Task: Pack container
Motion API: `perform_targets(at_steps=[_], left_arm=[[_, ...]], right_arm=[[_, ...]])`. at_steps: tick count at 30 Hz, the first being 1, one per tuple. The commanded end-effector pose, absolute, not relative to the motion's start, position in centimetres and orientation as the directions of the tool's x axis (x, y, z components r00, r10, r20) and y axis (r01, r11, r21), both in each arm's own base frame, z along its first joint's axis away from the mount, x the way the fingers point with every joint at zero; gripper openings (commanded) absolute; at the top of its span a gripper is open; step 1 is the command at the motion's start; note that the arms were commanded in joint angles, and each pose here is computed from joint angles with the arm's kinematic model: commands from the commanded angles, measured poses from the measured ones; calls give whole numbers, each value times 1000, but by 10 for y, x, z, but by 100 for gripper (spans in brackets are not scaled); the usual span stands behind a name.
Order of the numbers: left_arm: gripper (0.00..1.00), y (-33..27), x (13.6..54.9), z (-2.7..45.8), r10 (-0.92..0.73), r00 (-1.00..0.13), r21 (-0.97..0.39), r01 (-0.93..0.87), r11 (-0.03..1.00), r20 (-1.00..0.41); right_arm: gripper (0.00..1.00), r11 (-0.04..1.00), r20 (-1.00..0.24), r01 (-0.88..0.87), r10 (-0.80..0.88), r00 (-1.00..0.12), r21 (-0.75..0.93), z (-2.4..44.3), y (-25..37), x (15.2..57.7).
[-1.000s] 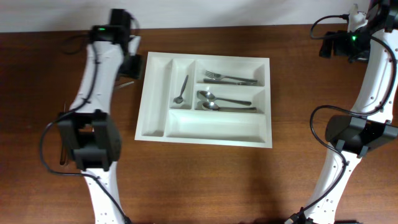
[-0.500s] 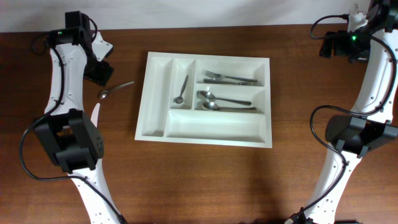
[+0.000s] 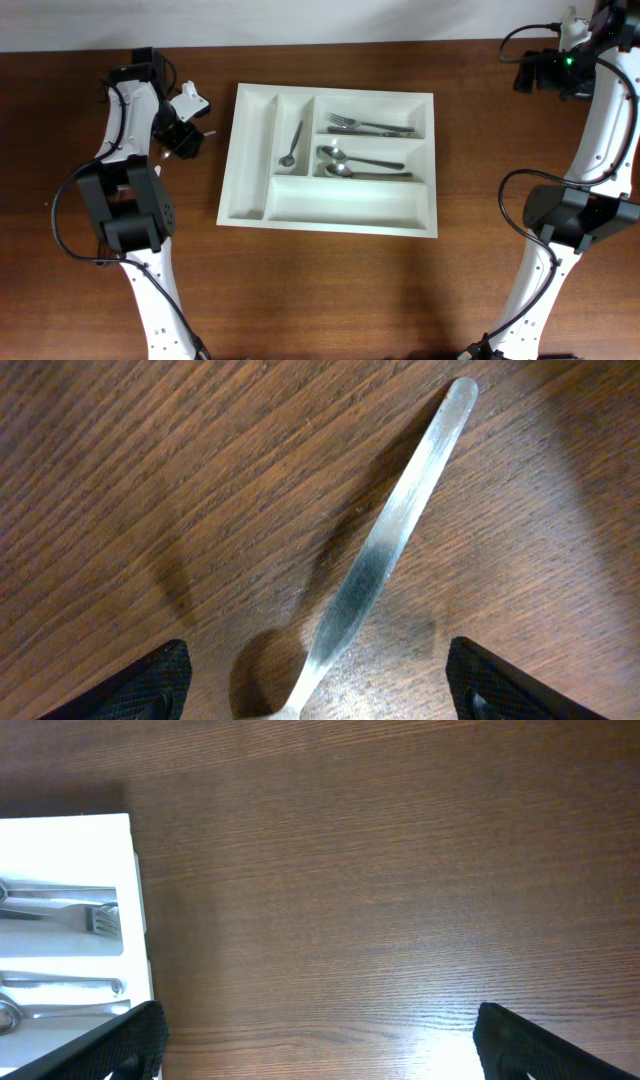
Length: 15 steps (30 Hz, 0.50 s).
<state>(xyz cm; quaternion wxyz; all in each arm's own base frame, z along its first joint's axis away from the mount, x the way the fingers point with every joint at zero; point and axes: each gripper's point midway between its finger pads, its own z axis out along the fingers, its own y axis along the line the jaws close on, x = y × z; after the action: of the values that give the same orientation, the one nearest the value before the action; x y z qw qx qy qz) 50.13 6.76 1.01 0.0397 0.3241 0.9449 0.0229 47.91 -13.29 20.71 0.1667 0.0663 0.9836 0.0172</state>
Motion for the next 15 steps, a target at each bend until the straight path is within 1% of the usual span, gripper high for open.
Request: perform_targets(at_steps=[1, 3, 4, 6, 7, 8, 11, 13, 14, 15], left_arm=[[79, 63, 504, 5, 633, -769, 41, 632, 774, -87], [74, 61, 504, 5, 633, -769, 34, 633, 774, -94], [69, 61, 504, 5, 633, -769, 34, 633, 774, -94], [51, 61, 504, 5, 633, -769, 32, 633, 774, -93], [36, 61, 502, 5, 633, -769, 28, 633, 774, -89], [24, 61, 501, 5, 632, -770, 25, 633, 774, -86], [19, 60, 500, 5, 632, -771, 21, 633, 774, -82], [5, 60, 500, 4, 632, -771, 20, 632, 774, -81], [2, 60, 500, 4, 625, -776, 19, 626, 780, -82], [2, 60, 500, 4, 614, -785, 18, 615, 788, -82]], right_arm=[[99, 989, -355, 139, 146, -923, 44, 222, -136, 475], [99, 989, -355, 139, 146, -923, 44, 222, -136, 475], [99, 989, -355, 139, 146, -923, 44, 222, -136, 475], [99, 989, -355, 139, 146, -923, 44, 222, -136, 475], [99, 989, -355, 139, 146, -923, 44, 222, -136, 475], [98, 989, -355, 139, 146, -923, 44, 222, -136, 475], [99, 989, -355, 139, 146, -923, 44, 222, -136, 475], [99, 989, -355, 139, 146, -923, 44, 222, -136, 475], [99, 989, -355, 139, 146, -923, 44, 222, -136, 475], [99, 989, -355, 139, 146, -923, 44, 222, -136, 475]])
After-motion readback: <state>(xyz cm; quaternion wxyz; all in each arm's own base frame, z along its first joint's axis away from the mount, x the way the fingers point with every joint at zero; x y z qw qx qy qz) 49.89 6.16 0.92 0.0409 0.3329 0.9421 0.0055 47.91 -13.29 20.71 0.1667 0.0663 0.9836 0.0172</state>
